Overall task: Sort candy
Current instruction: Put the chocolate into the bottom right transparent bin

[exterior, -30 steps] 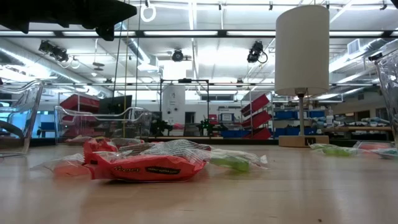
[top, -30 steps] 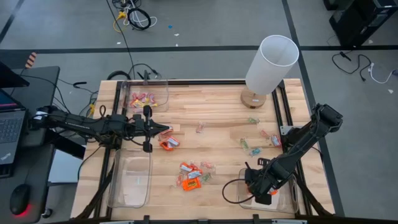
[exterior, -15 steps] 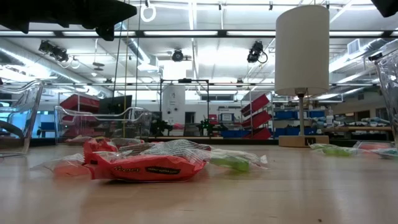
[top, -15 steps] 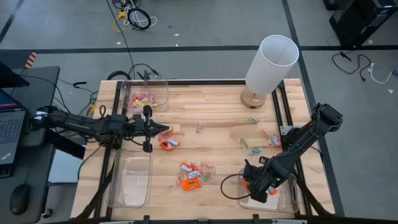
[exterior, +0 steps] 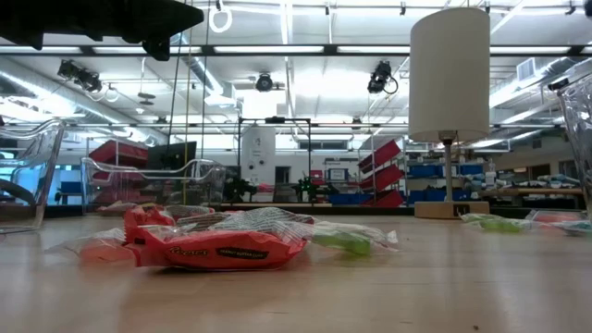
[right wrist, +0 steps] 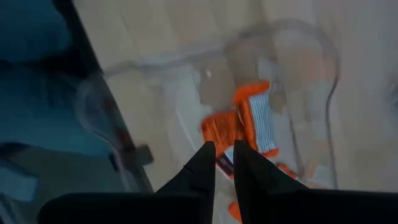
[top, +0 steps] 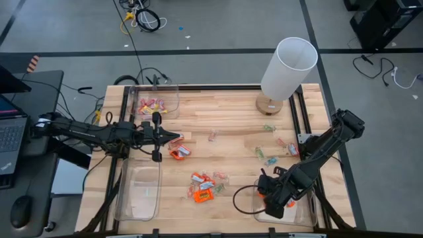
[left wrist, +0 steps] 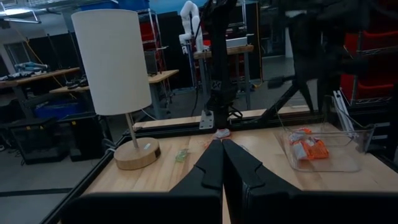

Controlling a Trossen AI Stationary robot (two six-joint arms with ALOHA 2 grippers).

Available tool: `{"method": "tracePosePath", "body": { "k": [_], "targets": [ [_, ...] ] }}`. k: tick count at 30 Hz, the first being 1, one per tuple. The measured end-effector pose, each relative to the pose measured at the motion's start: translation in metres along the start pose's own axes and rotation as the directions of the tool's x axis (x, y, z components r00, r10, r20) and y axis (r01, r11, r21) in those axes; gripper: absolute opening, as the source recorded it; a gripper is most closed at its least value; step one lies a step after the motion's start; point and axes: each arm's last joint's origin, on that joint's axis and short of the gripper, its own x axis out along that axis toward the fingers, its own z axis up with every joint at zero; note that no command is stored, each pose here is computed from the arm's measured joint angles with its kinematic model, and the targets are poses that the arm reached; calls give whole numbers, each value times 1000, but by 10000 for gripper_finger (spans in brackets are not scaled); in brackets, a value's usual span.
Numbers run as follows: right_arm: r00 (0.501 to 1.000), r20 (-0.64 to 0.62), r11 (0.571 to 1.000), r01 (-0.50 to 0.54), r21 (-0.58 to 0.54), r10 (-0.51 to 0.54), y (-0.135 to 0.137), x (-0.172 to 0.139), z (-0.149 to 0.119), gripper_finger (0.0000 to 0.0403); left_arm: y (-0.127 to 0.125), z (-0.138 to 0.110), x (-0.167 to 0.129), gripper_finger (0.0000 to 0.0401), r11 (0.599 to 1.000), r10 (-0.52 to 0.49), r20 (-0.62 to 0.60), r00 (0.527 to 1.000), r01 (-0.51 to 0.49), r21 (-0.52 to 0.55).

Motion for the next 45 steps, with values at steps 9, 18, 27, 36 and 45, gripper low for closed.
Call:
{"method": "tracePosePath", "body": {
  "k": [9,18,27,36,45],
  "targets": [
    [970,212,992,113,52,-122,-1,-51,18,43,0,0,0,1,1000,2,0,1000,-2,-6],
    [923,196,928,283,241,-332,-41,-76,52,43,0,0,0,1,1000,2,-3,1000,-2,-6],
    [889,167,880,366,302,-427,-79,-87,79,43,0,-2,0,1,1000,0,-20,1000,0,-3],
    [826,328,875,358,325,-459,-108,-124,67,45,0,-3,0,4,1000,-1,-30,1000,1,-1],
    [831,379,881,249,403,-408,-146,-116,33,45,0,-3,0,5,1000,-1,-30,1000,0,-2]
  ]
}}
